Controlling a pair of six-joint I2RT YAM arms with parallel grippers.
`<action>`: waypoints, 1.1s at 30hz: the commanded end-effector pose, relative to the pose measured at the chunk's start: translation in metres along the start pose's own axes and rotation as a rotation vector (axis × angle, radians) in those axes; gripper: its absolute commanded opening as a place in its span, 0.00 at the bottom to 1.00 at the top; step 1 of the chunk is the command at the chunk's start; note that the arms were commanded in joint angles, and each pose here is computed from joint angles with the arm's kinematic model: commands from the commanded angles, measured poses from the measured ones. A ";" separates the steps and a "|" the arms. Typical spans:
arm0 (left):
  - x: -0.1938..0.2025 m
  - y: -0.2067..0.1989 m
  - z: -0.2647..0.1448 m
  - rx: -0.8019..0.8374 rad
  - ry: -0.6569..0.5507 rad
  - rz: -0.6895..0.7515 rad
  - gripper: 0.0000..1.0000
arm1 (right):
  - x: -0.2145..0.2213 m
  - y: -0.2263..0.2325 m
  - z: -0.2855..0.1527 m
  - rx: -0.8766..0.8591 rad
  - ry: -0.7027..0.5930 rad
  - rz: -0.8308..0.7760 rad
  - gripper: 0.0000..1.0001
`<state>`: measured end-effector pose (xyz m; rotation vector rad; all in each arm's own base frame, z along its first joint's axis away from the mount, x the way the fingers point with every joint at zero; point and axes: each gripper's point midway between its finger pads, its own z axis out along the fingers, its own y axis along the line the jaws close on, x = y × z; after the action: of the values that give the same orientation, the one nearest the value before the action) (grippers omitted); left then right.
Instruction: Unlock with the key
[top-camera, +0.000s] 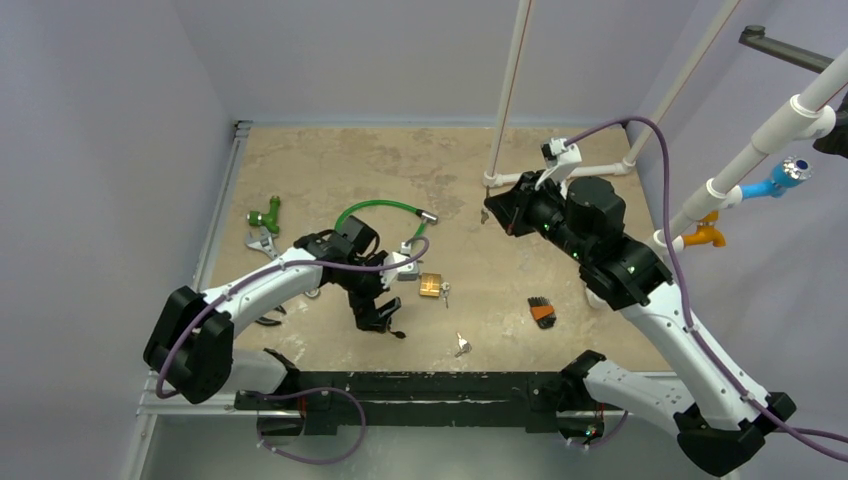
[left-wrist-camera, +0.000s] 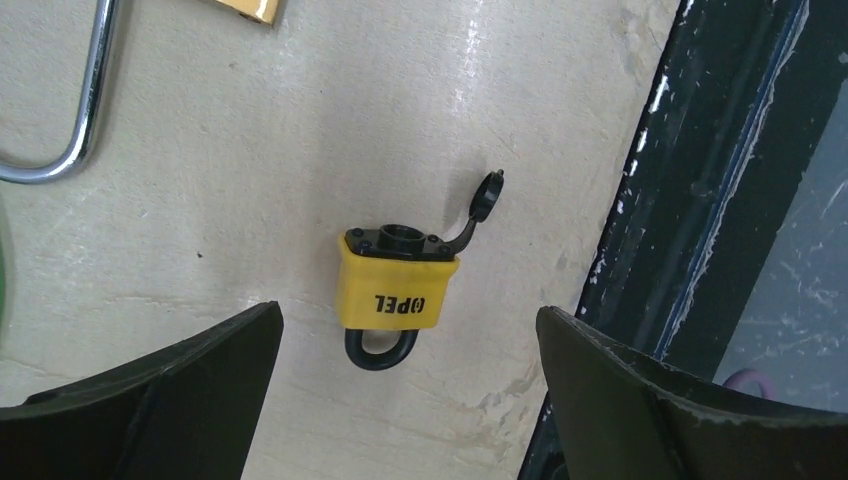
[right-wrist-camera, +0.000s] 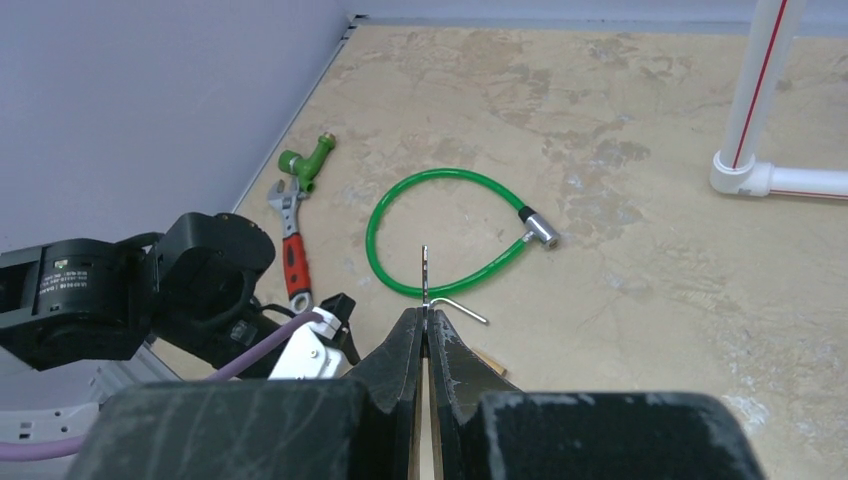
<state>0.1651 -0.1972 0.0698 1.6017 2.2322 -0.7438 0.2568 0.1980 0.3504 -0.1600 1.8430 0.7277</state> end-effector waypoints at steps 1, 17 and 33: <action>-0.030 0.009 0.000 -0.055 -0.156 0.011 1.00 | -0.029 0.012 -0.005 -0.035 -0.081 -0.017 0.00; -0.008 0.007 -0.026 0.004 -0.002 0.074 0.93 | -0.027 0.011 0.004 -0.014 -0.036 -0.008 0.00; 0.010 0.015 0.013 0.068 0.079 -0.041 0.78 | -0.039 0.011 -0.002 0.010 -0.047 -0.011 0.00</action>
<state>0.1730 -0.1893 0.0569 1.6847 2.2744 -0.7940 0.2661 0.2041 0.3670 -0.1599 1.8535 0.7225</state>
